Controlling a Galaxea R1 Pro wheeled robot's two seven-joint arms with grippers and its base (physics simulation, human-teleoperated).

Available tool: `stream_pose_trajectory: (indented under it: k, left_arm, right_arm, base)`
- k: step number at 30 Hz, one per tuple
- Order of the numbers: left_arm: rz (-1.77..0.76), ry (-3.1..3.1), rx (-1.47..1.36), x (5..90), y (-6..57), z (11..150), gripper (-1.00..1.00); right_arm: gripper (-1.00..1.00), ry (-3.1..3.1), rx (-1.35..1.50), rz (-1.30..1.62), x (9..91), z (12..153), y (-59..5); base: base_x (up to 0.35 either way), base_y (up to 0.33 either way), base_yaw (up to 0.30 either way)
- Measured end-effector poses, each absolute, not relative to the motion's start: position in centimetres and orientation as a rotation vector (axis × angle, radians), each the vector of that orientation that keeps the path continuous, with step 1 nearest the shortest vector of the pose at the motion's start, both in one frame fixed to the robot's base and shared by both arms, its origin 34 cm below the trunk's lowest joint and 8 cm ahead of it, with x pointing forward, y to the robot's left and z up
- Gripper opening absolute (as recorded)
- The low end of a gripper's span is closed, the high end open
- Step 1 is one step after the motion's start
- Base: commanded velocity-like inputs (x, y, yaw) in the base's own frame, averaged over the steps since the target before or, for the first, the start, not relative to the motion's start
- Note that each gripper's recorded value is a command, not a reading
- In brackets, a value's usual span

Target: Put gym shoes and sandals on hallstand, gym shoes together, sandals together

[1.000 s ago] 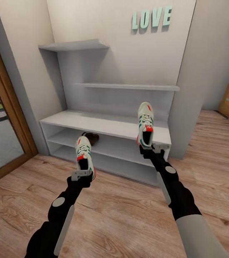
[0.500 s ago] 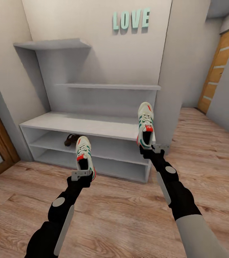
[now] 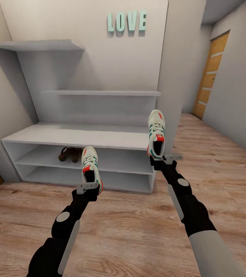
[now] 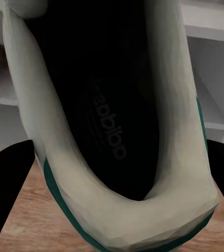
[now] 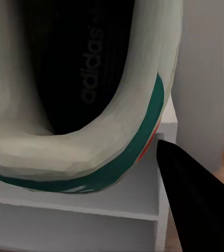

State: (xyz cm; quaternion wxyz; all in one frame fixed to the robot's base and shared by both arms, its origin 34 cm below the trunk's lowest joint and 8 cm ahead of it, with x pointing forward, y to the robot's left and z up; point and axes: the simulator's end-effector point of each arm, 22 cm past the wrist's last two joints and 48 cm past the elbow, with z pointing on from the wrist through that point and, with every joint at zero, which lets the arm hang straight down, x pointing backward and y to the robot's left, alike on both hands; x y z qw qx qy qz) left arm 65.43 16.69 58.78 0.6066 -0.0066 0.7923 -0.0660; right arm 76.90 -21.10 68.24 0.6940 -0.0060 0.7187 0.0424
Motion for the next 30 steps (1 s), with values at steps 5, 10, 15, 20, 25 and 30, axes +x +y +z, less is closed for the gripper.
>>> stream_pose_trajectory:
  k: [5,10,15,20,25,30]
  left_arm:
    - [-0.152,1.832,-0.015,65.43,16.7,58.78,-1.0]
    - [-0.152,1.832,-0.015,65.42,16.7,58.78,-1.0]
    - [-0.153,1.831,-0.015,65.43,16.69,58.81,-1.0]
    - [-0.153,1.83,-0.015,65.43,16.69,58.81,-1.0]
    - [-0.152,1.83,-0.015,65.42,16.71,58.79,-1.0]
    - [-0.152,1.831,-0.016,65.39,16.71,58.74,-1.0]
  right_arm:
    - [-1.0,1.605,-0.013,0.095,76.9,68.21,-21.09]
    - [-1.0,1.605,-0.014,0.095,76.91,68.2,-21.08]
    - [-1.0,1.605,-0.013,0.094,76.9,68.2,-21.1]
    - [-1.0,1.605,-0.013,0.095,76.9,68.21,-21.1]
    - [-1.0,1.604,-0.013,0.095,76.92,68.28,-21.09]
    - [-1.0,1.605,-0.013,0.095,76.91,68.21,-21.09]
  base:
    - [0.0,0.314,-0.065]
    - [0.012,0.315,-0.023]
    - [0.071,0.315,-0.172]
    - [0.022,0.315,-0.239]
    - [0.003,0.174,-0.145]
    - [0.0,0.023,-0.014]
